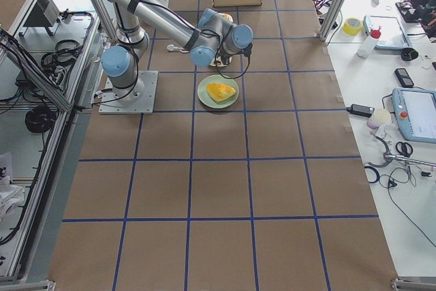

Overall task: Press toaster with right arm
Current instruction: 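Push the toaster lever down with the right gripper, then hold the toaster lever pressed down with the right gripper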

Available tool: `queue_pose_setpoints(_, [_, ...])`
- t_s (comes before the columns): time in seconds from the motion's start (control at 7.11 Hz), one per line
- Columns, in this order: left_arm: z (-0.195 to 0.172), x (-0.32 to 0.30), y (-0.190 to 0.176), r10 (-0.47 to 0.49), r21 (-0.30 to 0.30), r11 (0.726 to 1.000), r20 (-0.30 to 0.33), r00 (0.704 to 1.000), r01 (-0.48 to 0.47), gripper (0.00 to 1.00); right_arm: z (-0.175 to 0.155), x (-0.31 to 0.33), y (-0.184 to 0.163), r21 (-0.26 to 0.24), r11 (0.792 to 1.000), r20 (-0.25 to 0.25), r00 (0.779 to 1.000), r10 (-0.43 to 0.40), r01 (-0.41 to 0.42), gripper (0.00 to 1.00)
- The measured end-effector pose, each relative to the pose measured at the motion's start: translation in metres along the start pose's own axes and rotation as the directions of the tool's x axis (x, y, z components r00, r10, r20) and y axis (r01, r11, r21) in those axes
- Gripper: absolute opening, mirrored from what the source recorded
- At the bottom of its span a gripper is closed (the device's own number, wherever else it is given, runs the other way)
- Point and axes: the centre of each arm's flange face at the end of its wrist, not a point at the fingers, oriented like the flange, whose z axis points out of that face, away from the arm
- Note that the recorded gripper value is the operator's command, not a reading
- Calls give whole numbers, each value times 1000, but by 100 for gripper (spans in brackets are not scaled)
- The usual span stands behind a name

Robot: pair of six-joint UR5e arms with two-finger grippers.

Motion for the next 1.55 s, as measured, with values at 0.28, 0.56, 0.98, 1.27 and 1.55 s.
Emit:
queue_pose_setpoints(0.28, [0, 0, 0, 0, 0, 1000, 0, 1000, 0, 100, 5, 4, 1, 5, 1000, -1, 1000, -1, 1, 0])
queue_pose_setpoints(0.56, [0, 0, 0, 0, 0, 1000, 0, 1000, 0, 100, 6, 4, 1, 6, 1000, -3, 1000, -2, 2, 0])
queue_pose_setpoints(0.98, [0, 0, 0, 0, 0, 1000, 0, 1000, 0, 100, 9, 5, 2, 6, 1000, -3, 1000, -3, 3, 0])
queue_pose_setpoints(1.27, [0, 0, 0, 0, 0, 1000, 0, 1000, 0, 100, 10, 6, 2, 9, 1000, -6, 1000, -5, 5, 0])
queue_pose_setpoints(1.55, [0, 0, 0, 0, 0, 1000, 0, 1000, 0, 100, 14, 8, 2, 20, 1000, -12, 1000, -10, 11, 0])
